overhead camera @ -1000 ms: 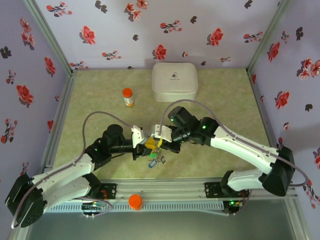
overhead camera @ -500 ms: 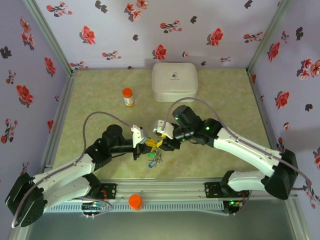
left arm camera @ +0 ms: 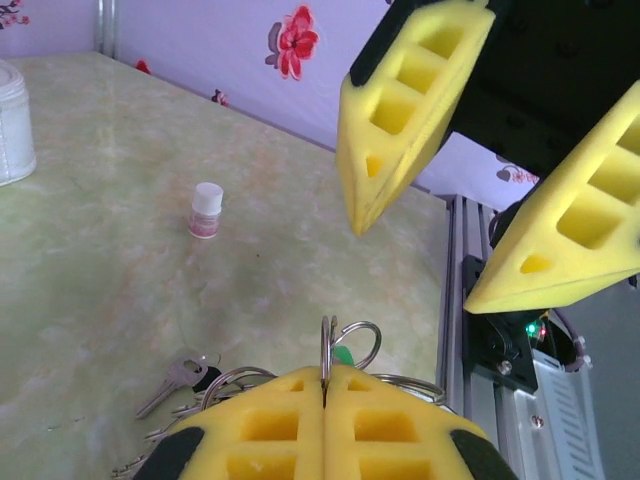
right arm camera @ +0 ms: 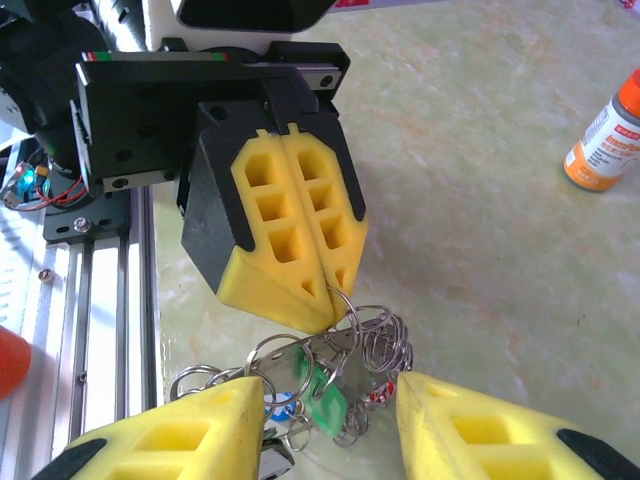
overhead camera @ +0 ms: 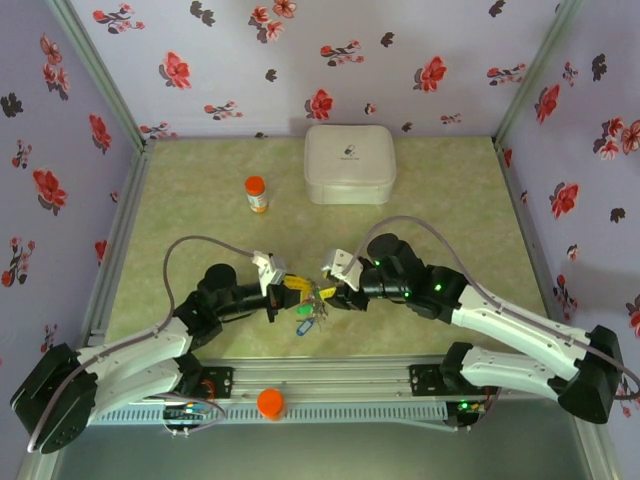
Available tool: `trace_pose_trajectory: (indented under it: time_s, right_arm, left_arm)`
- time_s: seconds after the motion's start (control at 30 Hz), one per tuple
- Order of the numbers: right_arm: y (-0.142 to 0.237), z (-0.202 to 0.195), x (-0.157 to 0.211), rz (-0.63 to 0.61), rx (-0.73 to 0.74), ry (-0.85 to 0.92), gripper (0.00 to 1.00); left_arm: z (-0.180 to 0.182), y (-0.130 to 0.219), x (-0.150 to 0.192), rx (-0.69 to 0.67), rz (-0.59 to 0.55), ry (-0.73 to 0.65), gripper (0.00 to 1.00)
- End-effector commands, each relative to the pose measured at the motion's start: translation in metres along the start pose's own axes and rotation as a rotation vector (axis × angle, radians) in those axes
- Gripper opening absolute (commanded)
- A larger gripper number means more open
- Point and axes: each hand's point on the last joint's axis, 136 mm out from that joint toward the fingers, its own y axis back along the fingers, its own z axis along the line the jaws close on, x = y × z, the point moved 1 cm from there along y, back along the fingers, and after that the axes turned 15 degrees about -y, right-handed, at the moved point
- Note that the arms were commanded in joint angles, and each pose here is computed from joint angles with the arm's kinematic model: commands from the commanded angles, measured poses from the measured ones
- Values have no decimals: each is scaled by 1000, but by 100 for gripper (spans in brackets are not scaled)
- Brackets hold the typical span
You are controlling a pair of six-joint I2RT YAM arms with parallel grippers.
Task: Put the keys on the keyring
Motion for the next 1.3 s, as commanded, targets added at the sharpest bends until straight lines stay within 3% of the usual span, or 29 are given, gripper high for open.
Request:
trace_pose_trajectory:
  time_s: [0.0, 0.27, 0.7, 1.0, 1.1, 1.27]
  right_arm:
    - [-6, -4, -4, -22, 29, -12, 36]
    - [-17, -9, -3, -1, 47, -25, 31]
    - [-21, -5, 2, 33, 21, -11, 0]
    - [-29, 10, 11, 76, -54, 6, 0]
    - [-21, 4, 5, 37, -21, -7, 18]
    - [16, -5, -10, -82, -104, -107, 31]
  left_arm:
    - [3, 1, -22, -27, -94, 0, 0]
    - [4, 0, -24, -25, -100, 14, 0]
    - [4, -1, -29, -24, -113, 7, 0]
    - [5, -4, -38, -19, -147, -15, 0]
    - [3, -2, -40, -19, -160, -62, 0]
    - [-2, 4, -39, -10, -166, -148, 0]
